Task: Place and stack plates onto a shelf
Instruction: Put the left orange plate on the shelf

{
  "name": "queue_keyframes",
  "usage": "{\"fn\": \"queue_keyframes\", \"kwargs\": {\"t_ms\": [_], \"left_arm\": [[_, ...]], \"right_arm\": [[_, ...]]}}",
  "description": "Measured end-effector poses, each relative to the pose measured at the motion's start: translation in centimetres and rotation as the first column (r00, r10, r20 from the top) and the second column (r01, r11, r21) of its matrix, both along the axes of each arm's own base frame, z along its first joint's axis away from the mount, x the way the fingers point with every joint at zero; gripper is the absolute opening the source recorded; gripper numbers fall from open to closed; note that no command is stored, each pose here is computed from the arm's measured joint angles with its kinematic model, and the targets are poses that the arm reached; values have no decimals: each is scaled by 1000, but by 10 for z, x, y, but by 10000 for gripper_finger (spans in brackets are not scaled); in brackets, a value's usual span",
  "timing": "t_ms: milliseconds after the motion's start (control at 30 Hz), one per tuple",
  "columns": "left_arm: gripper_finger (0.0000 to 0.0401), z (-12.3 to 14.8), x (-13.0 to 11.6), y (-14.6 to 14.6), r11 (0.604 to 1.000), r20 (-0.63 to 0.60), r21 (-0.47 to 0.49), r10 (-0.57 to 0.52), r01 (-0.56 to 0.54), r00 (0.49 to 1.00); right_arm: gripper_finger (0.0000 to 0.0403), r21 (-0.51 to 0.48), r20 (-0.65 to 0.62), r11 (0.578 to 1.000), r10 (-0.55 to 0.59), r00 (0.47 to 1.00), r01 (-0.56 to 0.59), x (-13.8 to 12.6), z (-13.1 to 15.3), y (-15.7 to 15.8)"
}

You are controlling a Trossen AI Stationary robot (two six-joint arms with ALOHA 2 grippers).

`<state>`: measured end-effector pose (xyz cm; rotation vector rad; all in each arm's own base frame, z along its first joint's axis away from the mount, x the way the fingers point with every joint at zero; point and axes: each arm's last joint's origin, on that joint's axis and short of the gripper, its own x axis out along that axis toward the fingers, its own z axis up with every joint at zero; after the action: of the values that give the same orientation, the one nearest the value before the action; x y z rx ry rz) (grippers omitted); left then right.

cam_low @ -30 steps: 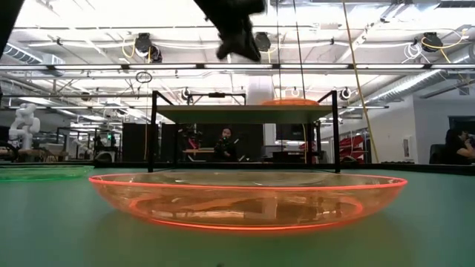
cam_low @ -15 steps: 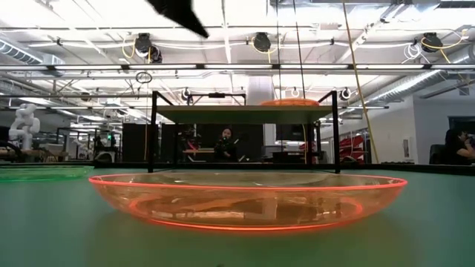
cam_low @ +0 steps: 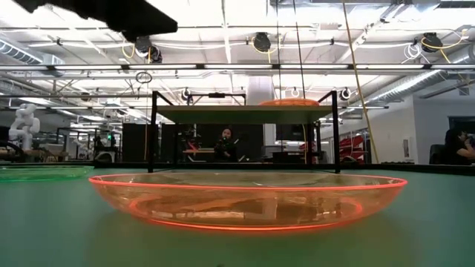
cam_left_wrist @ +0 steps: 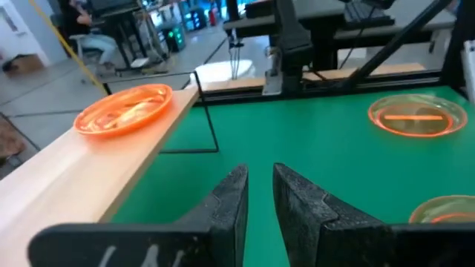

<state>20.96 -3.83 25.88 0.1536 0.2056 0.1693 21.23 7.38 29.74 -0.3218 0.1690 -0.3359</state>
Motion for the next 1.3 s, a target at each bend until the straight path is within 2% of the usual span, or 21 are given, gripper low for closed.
{"fn": "queue_keyframes", "kwargs": {"t_ms": [133,233,367,533,633,733,900,1000,1100,1200,1300], "left_arm": [[72,-10,-7,-2,1000,18,-3,-17,17,1000],[72,-16,-8,-3,999,8,-32,-20,20,1000],[72,-20,-10,-7,998,-4,-46,-38,38,999],[72,-20,-10,-10,997,3,-54,-51,51,999],[72,-19,-11,-11,997,6,-55,-56,56,998],[72,-19,-11,-11,997,7,-58,-55,56,998],[72,-19,-11,-11,997,7,-58,-55,56,998],[72,-19,-10,-11,997,6,-57,-53,53,999],[72,-19,-10,-10,997,6,-57,-52,53,999],[72,-19,-10,-10,997,6,-57,-52,53,999],[72,-19,-10,-10,997,6,-57,-52,53,999]], "right_arm": [[114,47,-157,997,74,985,-68,15,6,3],[114,194,-300,975,164,940,-108,23,6,4],[114,391,-428,917,256,867,-78,29,-7,7],[114,446,-509,892,321,799,-74,36,-37,17],[114,457,-518,879,385,764,-133,42,-65,26],[114,523,-504,837,458,732,-164,49,-92,33],[114,655,-521,754,498,694,-49,59,-122,32],[114,703,-485,711,518,704,-39,68,-132,35],[114,726,-431,684,530,730,-68,78,-139,39],[114,759,-392,643,579,715,-105,86,-148,42],[114,786,-386,613,592,707,-84,89,-157,41]]}}
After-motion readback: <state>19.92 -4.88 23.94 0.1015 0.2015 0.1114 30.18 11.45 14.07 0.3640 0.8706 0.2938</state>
